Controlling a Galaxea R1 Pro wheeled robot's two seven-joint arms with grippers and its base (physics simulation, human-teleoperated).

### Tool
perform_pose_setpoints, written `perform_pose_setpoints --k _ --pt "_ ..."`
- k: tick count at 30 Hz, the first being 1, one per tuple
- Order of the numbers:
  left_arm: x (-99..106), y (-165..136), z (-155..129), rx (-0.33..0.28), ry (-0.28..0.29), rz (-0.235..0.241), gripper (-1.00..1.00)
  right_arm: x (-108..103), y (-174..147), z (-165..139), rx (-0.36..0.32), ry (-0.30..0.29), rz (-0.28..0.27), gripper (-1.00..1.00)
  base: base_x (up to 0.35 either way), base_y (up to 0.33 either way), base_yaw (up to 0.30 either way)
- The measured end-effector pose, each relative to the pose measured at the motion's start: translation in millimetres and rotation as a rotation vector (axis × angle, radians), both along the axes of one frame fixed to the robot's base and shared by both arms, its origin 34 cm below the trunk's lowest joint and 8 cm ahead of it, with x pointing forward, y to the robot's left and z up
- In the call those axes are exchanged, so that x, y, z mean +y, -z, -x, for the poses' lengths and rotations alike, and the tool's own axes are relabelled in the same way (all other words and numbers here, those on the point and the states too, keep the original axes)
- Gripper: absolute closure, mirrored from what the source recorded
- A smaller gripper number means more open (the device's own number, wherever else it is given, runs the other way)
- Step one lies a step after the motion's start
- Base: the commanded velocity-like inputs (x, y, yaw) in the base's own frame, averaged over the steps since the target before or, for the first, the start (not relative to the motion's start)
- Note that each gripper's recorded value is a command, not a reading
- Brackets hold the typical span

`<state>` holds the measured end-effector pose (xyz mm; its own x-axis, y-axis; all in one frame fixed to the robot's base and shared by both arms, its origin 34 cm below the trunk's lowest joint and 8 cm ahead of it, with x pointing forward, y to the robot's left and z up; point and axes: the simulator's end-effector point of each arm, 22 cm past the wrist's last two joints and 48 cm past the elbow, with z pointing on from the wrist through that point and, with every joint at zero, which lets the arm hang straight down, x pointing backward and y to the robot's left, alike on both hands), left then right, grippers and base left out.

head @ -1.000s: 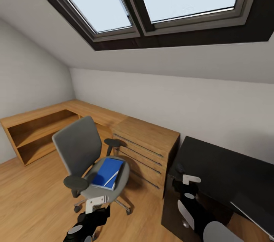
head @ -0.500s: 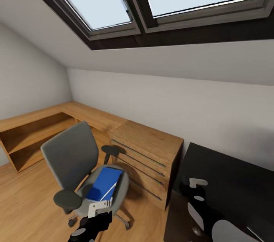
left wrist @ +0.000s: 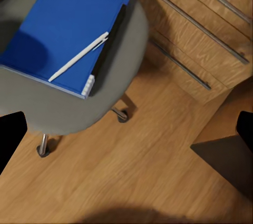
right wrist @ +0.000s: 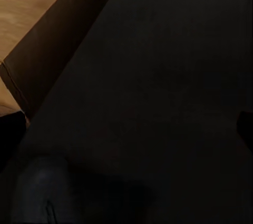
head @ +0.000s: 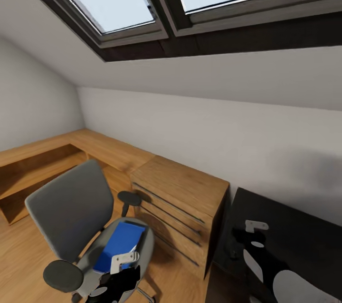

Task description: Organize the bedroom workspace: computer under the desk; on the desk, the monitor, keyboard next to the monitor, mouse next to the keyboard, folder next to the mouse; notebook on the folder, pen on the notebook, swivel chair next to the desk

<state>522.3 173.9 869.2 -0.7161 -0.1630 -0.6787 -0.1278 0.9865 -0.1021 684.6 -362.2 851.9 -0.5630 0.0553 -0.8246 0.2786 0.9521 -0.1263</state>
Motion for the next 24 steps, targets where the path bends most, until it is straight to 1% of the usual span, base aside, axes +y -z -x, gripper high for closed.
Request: perform_pose_setpoints --k 2,3,5,8,10,11,13,16,24 --pt "0.0 -1.1 -0.8 -0.004 -0.001 0.0 -1.0 -1.4 -0.4 -0.3 0.0 0.004 -0.002 -1.0 0.097 -0.092 0.0" --pt "-0.8 -4.6 -2.9 -0.016 -0.001 0.001 -1.0 -1.8 -0.6 -0.6 -0.001 0.006 -0.005 -1.0 0.039 -0.037 0.0" --pt "-7.4 -25.5 -15.4 -0.096 -0.003 0.016 -1.0 -2.3 -0.7 -0.9 0.0 0.009 -0.01 -1.0 0.014 -0.014 0.0" --pt "-8.7 -32.2 -19.0 -0.121 -0.005 0.021 -1.0 -1.9 0.3 -0.5 0.006 0.008 -0.012 -1.0 0.007 -0.007 0.0" --pt "-8.8 -36.9 -21.3 -0.134 -0.007 0.024 -1.0 0.3 4.2 1.5 0.029 0.002 -0.019 -1.0 0.003 -0.003 0.0" --pt "-8.8 -39.1 -22.3 -0.14 -0.008 0.026 -1.0 3.3 7.8 3.3 0.051 -0.006 -0.029 -1.0 0.002 -0.002 0.0" --pt "-8.9 -40.5 -22.8 -0.144 -0.009 0.027 -1.0 7.7 11.2 4.5 0.073 -0.018 -0.041 -1.0 0.001 -0.001 0.0" --pt "-8.7 -42.7 -23.8 -0.15 -0.01 0.028 -1.0 21.6 18.1 6.6 0.113 -0.057 -0.074 -1.0 0.0 0.0 0.0" --pt "-8.5 -43.0 -23.8 -0.151 -0.011 0.028 -1.0 30.1 20.3 6.8 0.125 -0.08 -0.09 -1.0 0.0 0.0 0.0"
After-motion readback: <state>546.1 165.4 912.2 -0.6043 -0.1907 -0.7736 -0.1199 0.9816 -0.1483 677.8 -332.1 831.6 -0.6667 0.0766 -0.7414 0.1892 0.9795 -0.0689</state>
